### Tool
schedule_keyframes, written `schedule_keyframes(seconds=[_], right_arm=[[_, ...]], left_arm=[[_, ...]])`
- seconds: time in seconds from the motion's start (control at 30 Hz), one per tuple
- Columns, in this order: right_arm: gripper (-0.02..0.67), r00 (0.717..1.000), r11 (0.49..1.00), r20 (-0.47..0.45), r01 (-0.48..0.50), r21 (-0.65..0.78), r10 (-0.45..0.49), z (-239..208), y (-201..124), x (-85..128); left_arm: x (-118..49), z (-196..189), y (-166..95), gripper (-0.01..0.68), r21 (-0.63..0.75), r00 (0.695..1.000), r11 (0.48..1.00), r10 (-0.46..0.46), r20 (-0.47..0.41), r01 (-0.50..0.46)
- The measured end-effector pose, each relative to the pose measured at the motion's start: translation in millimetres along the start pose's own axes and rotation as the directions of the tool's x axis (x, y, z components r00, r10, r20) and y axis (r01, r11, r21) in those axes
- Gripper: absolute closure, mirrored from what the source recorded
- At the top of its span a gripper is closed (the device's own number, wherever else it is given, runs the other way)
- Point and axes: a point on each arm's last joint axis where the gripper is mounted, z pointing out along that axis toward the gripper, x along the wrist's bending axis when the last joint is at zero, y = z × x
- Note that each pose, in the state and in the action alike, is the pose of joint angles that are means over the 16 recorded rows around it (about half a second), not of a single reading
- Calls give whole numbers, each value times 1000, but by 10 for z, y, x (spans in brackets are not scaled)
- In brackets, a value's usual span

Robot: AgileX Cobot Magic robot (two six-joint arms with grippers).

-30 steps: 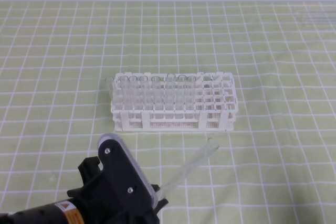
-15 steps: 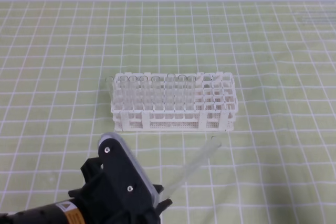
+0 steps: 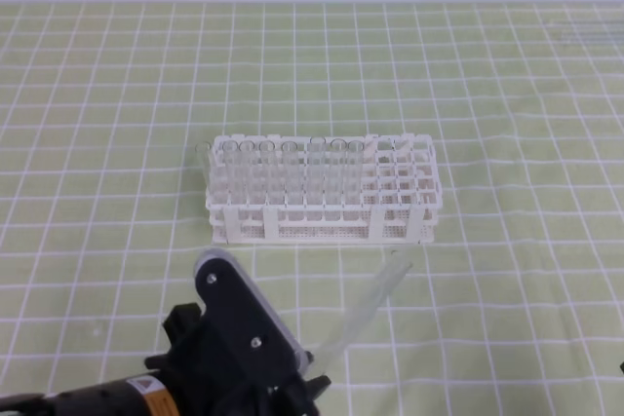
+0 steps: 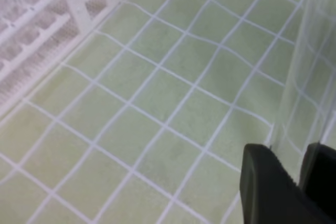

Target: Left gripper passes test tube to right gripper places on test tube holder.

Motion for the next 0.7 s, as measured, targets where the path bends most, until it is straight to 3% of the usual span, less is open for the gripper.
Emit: schedule_keyframes(seconds=[0.2, 0.4, 0.53, 0.7], right_arm=[[666, 988, 991, -93, 129, 44, -125, -6, 55, 219], [648, 954, 965, -176, 256, 51, -244, 37, 232, 524], [592, 925, 943, -226, 327, 69, -304, 112, 356, 713], [463, 892, 913, -283, 395, 105, -354, 240, 467, 865]], left_arm=[[-37, 71, 19, 537, -22, 999, 999, -29, 32, 29], [-70, 105, 50, 538, -57, 997, 998, -36, 65, 40], [-85, 109, 71, 538, -79, 996, 996, -32, 81, 39], [-99, 106, 93, 539, -103, 994, 993, -39, 99, 50]])
